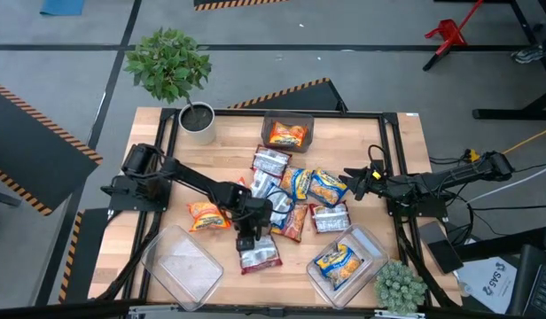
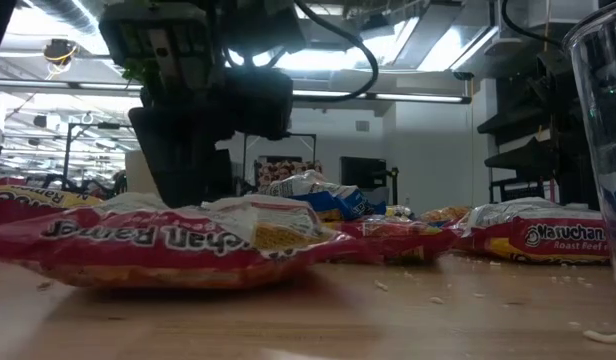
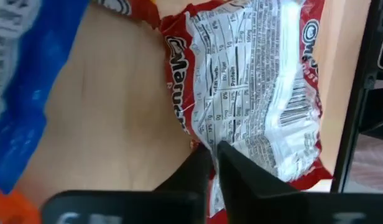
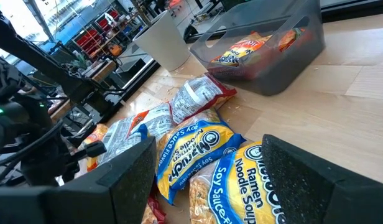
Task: Sort Maruchan noodles
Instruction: Put the red noodle pack into the left transparent bin
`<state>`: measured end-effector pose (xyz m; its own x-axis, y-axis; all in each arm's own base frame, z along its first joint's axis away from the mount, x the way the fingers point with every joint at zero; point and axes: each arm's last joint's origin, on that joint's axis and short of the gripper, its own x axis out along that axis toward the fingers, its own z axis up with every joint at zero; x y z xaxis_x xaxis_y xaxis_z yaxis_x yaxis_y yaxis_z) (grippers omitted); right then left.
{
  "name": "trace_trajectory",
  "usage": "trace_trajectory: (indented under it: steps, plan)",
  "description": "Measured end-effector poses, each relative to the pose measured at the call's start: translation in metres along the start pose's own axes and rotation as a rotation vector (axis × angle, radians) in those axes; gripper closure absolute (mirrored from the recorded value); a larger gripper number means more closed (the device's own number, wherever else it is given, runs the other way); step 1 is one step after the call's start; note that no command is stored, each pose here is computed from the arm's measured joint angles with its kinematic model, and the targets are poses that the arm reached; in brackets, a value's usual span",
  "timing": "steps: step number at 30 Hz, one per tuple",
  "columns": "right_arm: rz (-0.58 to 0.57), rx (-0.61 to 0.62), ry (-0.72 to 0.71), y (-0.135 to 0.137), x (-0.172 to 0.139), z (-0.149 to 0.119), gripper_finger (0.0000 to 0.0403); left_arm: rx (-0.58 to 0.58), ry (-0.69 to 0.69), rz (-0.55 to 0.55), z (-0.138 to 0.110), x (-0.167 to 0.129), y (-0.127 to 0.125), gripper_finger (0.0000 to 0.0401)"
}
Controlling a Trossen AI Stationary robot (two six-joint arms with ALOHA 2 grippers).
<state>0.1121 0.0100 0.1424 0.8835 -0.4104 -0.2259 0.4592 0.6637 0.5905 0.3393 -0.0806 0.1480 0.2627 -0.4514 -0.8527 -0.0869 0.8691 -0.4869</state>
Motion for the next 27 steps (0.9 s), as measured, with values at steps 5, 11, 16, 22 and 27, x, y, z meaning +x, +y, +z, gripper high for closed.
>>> trace_trajectory:
  steps: [5,11,16,22,27]
  plan:
    - [0.000,0.000,0.000,0.000,0.000,0.000,0.0123,-0.003,-0.016,-0.004,0.000,-0.004,-0.002,0.0400]
    - [0.000,0.000,0.000,0.000,0.000,0.000,0.0123,-0.032,-0.048,-0.030,0.002,-0.009,-0.008,0.0401]
    - [0.000,0.000,0.000,0.000,0.000,0.000,0.0123,-0.032,-0.120,-0.026,0.003,-0.029,-0.016,0.0401]
    - [0.012,0.019,-0.011,0.001,0.000,0.001,0.0123,-0.043,-0.208,0.016,0.004,-0.049,-0.020,0.0401]
    - [0.052,0.046,-0.043,0.005,0.000,0.005,0.0123,-0.070,-0.234,0.041,0.005,-0.052,-0.019,0.0401]
